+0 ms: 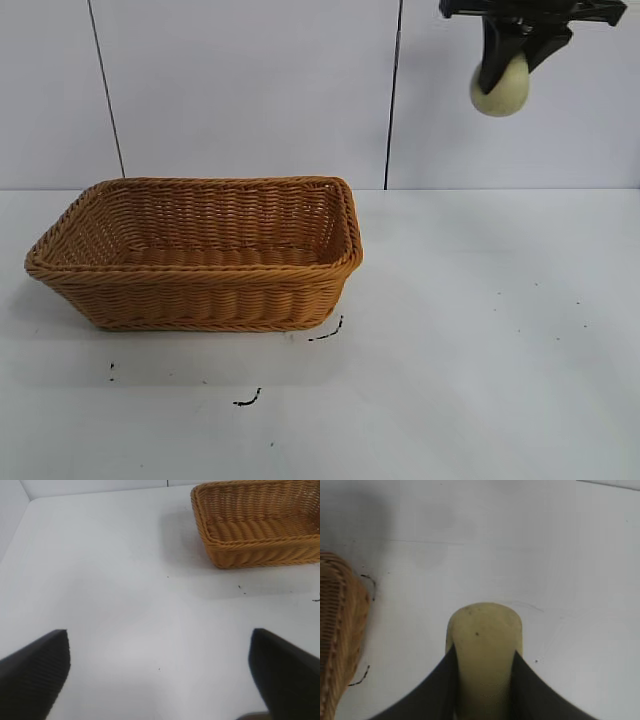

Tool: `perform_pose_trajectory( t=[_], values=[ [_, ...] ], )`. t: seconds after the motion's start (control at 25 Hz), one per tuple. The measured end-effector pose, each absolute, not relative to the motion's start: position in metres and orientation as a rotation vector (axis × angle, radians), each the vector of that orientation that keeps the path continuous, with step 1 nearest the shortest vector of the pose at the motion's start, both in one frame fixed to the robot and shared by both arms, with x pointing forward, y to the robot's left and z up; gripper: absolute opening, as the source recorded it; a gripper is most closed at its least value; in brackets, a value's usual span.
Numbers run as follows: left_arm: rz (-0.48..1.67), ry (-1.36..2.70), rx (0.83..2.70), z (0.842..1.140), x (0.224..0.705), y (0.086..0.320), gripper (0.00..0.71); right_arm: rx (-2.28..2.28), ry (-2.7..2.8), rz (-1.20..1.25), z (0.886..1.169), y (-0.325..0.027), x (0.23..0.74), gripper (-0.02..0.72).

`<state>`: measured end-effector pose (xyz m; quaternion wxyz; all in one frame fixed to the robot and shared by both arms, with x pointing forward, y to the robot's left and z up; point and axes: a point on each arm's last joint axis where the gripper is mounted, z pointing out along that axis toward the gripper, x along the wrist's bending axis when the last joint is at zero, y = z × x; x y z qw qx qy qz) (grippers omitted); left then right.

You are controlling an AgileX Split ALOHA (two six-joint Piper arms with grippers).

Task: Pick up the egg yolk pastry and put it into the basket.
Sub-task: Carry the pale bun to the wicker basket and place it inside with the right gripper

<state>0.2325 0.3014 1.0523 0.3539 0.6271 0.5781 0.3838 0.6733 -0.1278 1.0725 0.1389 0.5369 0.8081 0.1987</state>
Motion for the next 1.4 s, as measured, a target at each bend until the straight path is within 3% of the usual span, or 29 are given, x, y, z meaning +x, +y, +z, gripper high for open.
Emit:
perform_pose_trajectory(
  t=[0.48,1.0,1.16,1.4],
  values=[
    [0.992,1.495,1.621,1.052,0.233,0.301,0.697,1.192,2.471,0.798,1.025,0.007,0.642,0.169],
    [0.992,1.495,1.621,1.052,0.233,0.301,0.697,1.227,2.461,0.827,0.909,0.037,0.664,0.172],
    [0.992,1.495,1.621,1.052,0.233,0.301,0.697,1.239,2.474,0.81,0.897,0.037,0.664,0.255],
    [0.992,1.495,1.621,1.052,0.233,0.301,0.697,1.241,2.475,0.808,0.902,0.037,0.663,0.495]
  ],
)
